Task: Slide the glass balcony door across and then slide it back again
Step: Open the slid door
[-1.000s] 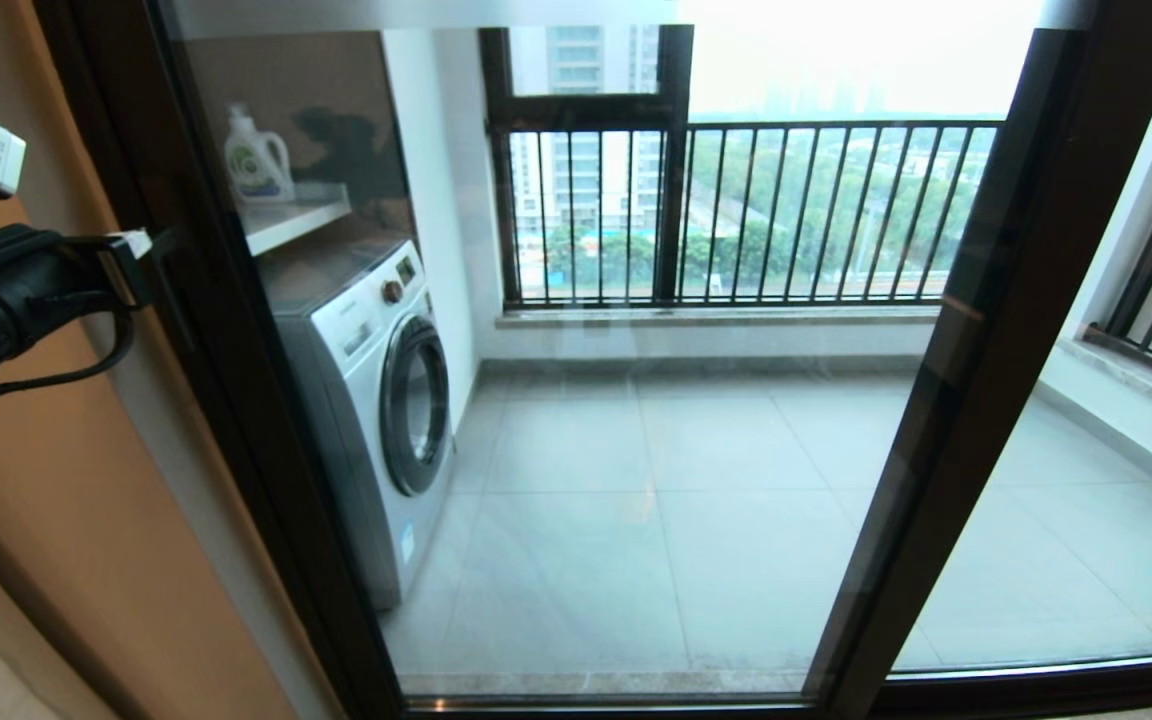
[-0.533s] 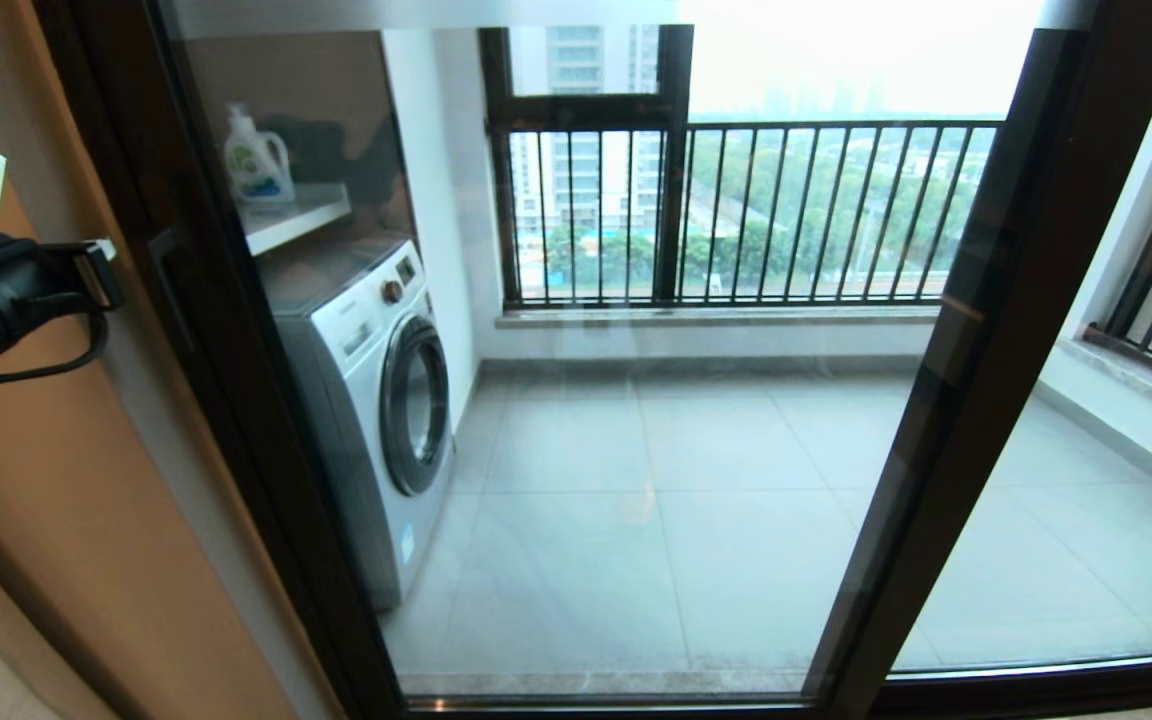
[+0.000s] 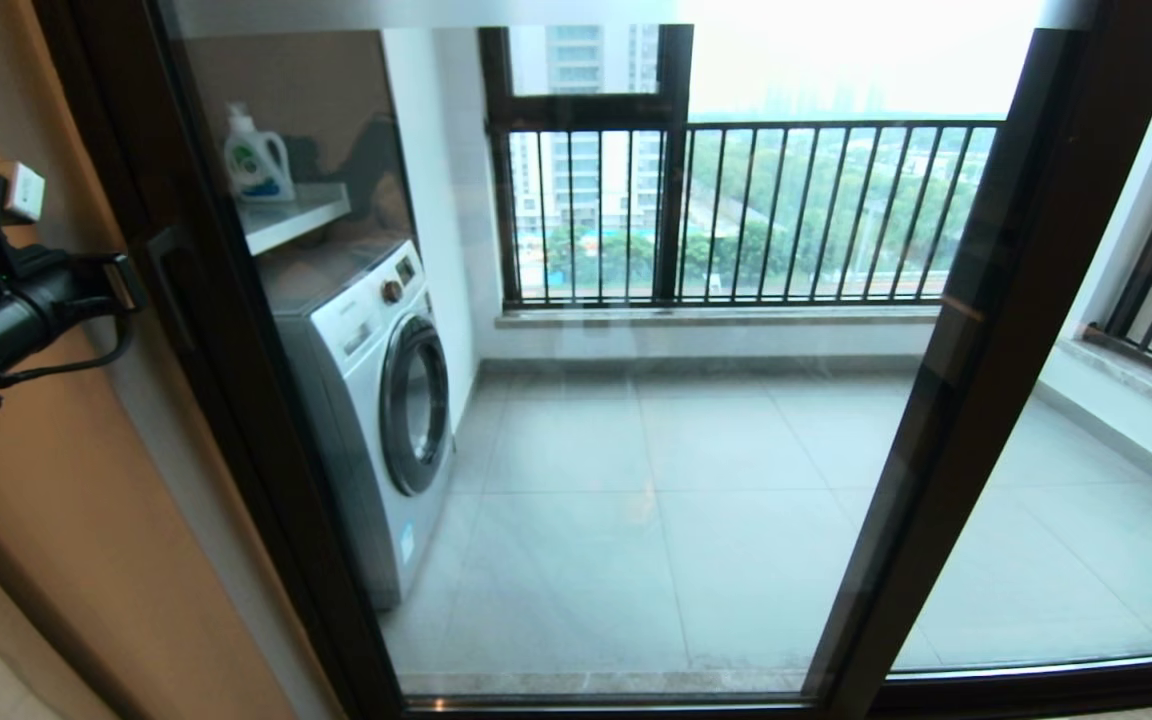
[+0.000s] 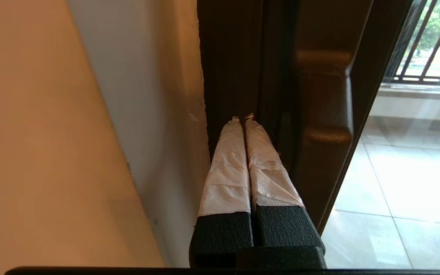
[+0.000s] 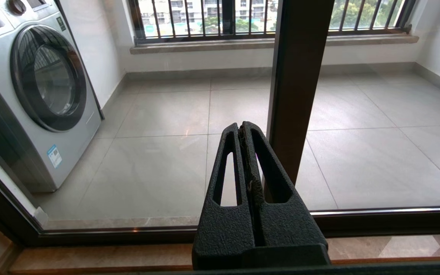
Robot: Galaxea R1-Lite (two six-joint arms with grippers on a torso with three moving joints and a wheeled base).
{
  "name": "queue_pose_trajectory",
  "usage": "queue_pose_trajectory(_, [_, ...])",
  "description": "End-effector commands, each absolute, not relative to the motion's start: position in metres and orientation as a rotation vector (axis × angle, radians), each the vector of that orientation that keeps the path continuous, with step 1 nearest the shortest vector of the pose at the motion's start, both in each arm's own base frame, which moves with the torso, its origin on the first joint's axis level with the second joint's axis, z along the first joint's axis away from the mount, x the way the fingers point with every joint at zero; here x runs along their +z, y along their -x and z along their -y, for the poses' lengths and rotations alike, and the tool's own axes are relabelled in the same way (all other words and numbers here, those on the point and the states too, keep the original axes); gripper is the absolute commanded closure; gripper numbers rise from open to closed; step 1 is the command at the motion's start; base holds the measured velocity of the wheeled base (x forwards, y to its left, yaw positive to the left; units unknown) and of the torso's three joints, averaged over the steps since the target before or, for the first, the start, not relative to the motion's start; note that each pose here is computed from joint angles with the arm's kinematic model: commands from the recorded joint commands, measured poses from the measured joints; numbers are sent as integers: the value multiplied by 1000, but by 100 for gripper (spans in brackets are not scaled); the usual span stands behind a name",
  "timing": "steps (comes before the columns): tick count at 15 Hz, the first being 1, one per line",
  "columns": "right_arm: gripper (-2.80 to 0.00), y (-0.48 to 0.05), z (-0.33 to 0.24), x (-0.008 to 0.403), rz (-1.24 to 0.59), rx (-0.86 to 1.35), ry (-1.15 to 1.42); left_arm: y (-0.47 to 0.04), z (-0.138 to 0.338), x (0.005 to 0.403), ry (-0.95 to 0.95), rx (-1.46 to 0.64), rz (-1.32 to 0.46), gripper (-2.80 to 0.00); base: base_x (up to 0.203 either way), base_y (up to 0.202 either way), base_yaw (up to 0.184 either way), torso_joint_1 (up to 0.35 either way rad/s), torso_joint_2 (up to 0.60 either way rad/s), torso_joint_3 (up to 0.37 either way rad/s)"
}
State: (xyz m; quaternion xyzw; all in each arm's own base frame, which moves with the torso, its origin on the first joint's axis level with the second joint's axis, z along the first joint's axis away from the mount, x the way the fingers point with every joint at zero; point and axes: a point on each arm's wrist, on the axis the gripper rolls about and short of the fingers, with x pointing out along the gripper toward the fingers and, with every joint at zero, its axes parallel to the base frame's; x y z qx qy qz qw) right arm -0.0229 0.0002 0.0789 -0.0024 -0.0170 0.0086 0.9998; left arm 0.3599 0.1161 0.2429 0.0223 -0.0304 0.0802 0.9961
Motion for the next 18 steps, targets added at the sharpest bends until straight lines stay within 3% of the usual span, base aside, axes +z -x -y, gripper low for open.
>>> queue_pose_trajectory(1, [0, 22, 0, 76, 22, 18, 5, -364, -116, 237, -48, 147, 50, 0, 0, 0, 0, 0, 0, 0])
queue_pose_trajectory(18, [0, 22, 0, 76, 22, 18, 6, -375, -86, 237, -78, 33, 55, 0, 0, 0, 0, 0, 0, 0])
